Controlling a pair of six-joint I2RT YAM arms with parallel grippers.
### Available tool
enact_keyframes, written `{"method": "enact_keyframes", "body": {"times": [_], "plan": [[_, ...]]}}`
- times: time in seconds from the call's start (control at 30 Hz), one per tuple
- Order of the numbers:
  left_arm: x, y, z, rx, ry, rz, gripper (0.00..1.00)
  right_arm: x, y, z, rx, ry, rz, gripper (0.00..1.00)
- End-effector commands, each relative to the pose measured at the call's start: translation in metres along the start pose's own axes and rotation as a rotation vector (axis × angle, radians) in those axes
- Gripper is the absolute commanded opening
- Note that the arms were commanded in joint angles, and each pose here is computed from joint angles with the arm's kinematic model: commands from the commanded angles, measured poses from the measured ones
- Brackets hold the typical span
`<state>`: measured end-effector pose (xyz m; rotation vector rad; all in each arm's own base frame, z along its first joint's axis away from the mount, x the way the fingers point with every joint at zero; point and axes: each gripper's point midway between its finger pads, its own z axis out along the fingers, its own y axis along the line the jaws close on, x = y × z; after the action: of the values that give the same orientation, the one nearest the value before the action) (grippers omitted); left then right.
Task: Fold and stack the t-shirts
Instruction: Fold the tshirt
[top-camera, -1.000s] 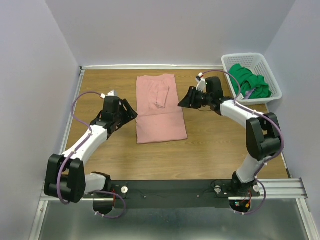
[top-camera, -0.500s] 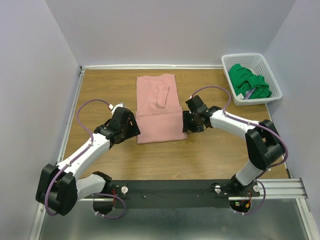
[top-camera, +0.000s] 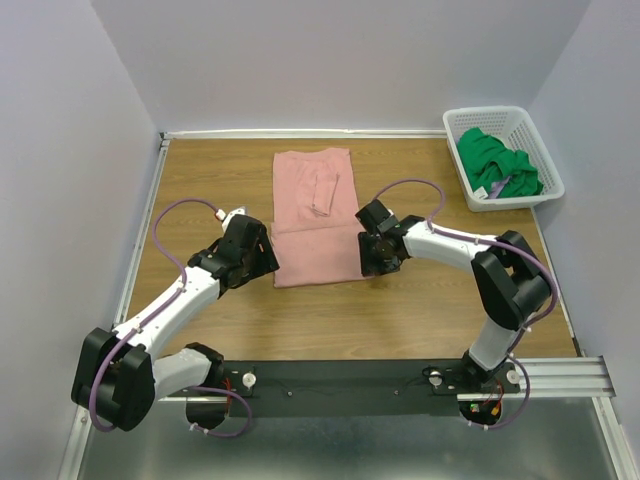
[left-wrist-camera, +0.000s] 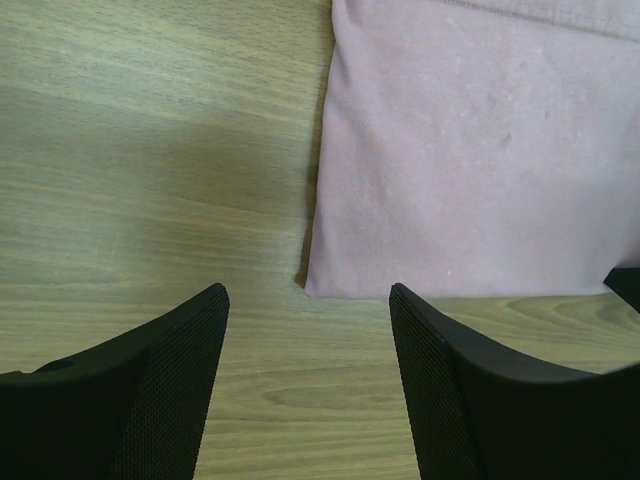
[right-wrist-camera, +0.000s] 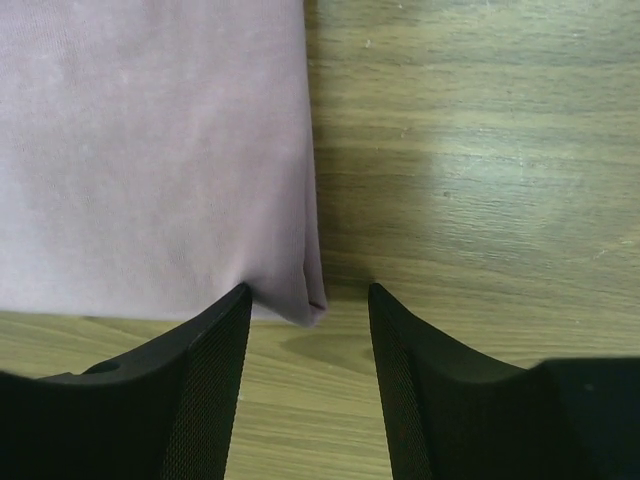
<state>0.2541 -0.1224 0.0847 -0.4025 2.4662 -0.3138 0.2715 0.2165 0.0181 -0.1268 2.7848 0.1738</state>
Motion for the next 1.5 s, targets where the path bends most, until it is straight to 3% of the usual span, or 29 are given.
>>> {"method": "enact_keyframes", "body": {"times": [0.0, 0.17, 0.33, 0.43, 0.83, 1.03, 1.37, 1.47], "plan": [[-0.002, 0.003, 0.0, -0.022, -0.015, 0.017, 0.73, 0.016, -0.007, 0.017, 0.095, 0.048, -0.006, 0.58], [0.002, 0.004, 0.002, -0.027, 0.002, 0.028, 0.73, 0.041, -0.013, 0.029, 0.14, 0.116, -0.014, 0.45], [0.008, 0.003, 0.007, -0.034, 0.025, 0.035, 0.73, 0.061, -0.021, 0.035, 0.154, 0.177, -0.017, 0.14], [0.011, 0.003, 0.011, -0.042, 0.043, 0.044, 0.73, 0.061, -0.022, 0.034, 0.152, 0.175, -0.021, 0.01], [0.032, -0.01, 0.037, -0.089, 0.134, 0.108, 0.7, 0.048, -0.018, 0.027, 0.137, 0.132, -0.043, 0.01], [0.041, -0.004, 0.048, -0.14, 0.154, 0.124, 0.61, 0.047, -0.015, 0.026, 0.126, 0.132, -0.047, 0.01], [0.051, 0.002, 0.061, -0.184, 0.189, 0.142, 0.58, 0.045, -0.014, 0.024, 0.117, 0.126, -0.047, 0.01], [0.058, 0.007, 0.064, -0.214, 0.223, 0.163, 0.49, 0.044, -0.012, 0.022, 0.109, 0.122, -0.045, 0.01]]}}
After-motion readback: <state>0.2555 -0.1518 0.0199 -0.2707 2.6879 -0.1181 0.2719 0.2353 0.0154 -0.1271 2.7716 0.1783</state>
